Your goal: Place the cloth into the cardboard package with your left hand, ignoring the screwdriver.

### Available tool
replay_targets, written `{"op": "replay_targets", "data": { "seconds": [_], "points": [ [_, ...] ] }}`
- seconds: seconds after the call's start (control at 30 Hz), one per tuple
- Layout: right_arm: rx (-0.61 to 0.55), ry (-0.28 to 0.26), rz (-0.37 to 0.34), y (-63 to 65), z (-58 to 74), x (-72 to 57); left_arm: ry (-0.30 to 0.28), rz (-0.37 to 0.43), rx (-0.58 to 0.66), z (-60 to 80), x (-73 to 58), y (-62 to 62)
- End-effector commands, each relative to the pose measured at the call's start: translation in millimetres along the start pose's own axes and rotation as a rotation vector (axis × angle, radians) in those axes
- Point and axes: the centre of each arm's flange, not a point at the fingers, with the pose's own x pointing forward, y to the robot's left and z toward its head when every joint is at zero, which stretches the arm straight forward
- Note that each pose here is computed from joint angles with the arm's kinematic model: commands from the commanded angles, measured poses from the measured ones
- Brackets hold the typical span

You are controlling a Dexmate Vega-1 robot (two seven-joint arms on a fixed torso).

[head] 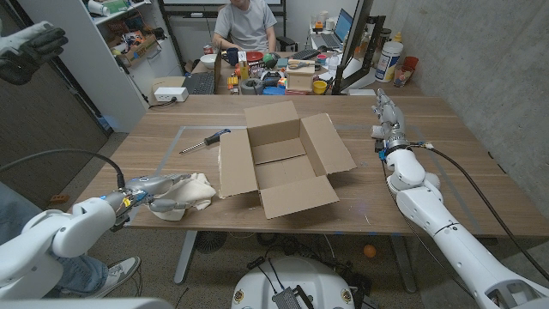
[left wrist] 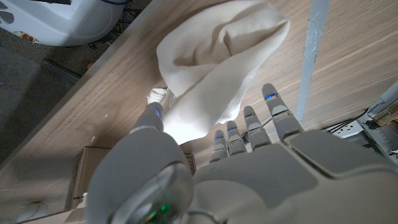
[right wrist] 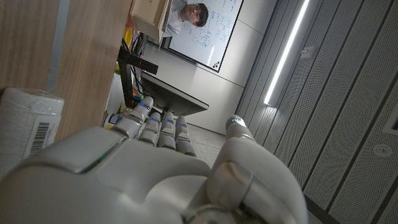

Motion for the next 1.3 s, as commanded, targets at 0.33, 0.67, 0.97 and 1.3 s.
{"op": "replay_targets", "data": {
  "seconds": [0.33,0.67,0.97,1.3],
  "points": [
    [0.030,0.012,-0.010,-6.0,-17.0,1.8,0.013,-0.015,-0.002,12.6,4.6,-12.0],
    [0.050,0.015,-0.021,-12.4,-23.3,1.6,0.054,0.080,-0.026,18.5,6.5,-10.3],
    [0.052,0.000,-0.017,-14.2,-18.6,4.6,0.087,0.195,-0.060,25.0,5.8,-13.3],
    [0.046,-0.007,-0.011,-14.6,-13.9,6.3,0.092,0.198,-0.075,28.0,9.1,-12.4]
  ]
}}
